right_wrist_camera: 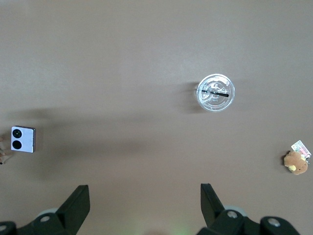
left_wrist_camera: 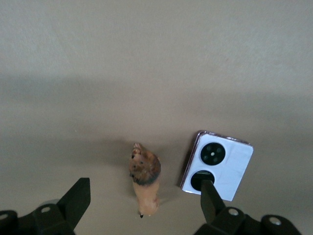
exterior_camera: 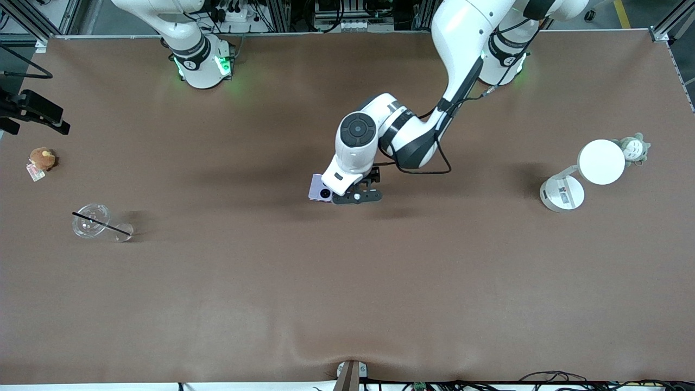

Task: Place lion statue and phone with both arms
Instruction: 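Lower the left gripper, close on the lion figurine and lift it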

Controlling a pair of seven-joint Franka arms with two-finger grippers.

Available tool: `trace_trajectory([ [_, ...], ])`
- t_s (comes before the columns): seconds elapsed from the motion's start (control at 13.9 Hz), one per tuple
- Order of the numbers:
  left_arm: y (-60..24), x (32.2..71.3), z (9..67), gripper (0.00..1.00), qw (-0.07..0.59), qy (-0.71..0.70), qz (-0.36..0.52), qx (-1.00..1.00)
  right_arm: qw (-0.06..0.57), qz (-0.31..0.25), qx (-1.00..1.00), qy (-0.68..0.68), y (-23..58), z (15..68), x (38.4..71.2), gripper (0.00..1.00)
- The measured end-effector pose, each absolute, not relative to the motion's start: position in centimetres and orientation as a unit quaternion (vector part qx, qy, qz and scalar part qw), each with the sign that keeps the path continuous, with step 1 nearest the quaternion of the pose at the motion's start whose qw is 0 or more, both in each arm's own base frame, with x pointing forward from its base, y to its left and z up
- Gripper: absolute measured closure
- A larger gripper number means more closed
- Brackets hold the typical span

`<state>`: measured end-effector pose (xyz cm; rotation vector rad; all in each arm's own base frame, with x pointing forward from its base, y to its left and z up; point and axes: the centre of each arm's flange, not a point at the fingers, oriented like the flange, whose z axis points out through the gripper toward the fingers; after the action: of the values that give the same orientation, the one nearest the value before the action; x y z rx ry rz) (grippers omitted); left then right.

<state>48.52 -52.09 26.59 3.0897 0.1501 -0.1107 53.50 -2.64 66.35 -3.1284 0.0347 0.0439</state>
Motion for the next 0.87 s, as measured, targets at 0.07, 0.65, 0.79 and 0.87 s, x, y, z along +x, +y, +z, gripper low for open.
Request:
trace_trajectory([
  [0.07,-52.3,48.1,26.1,0.01,0.021,0.048,-0.037,0.998,0.006,0.014,-1.000,0.011,-2.6,66.3,53.5,0.00],
  [0.65,-52.0,46.4,22.4,0.19,0.014,0.058,-0.044,0.997,0.006,0.014,-1.000,0.011,-2.6,66.3,53.5,0.00],
  [0.79,-52.1,46.1,22.1,0.21,0.013,0.056,-0.044,0.997,0.006,0.014,-1.000,0.011,-2.6,66.3,53.5,0.00],
  [0.87,-52.1,45.8,21.8,0.23,0.010,0.054,-0.046,0.997,0.006,0.014,-1.000,0.011,-2.6,66.3,53.5,0.00],
])
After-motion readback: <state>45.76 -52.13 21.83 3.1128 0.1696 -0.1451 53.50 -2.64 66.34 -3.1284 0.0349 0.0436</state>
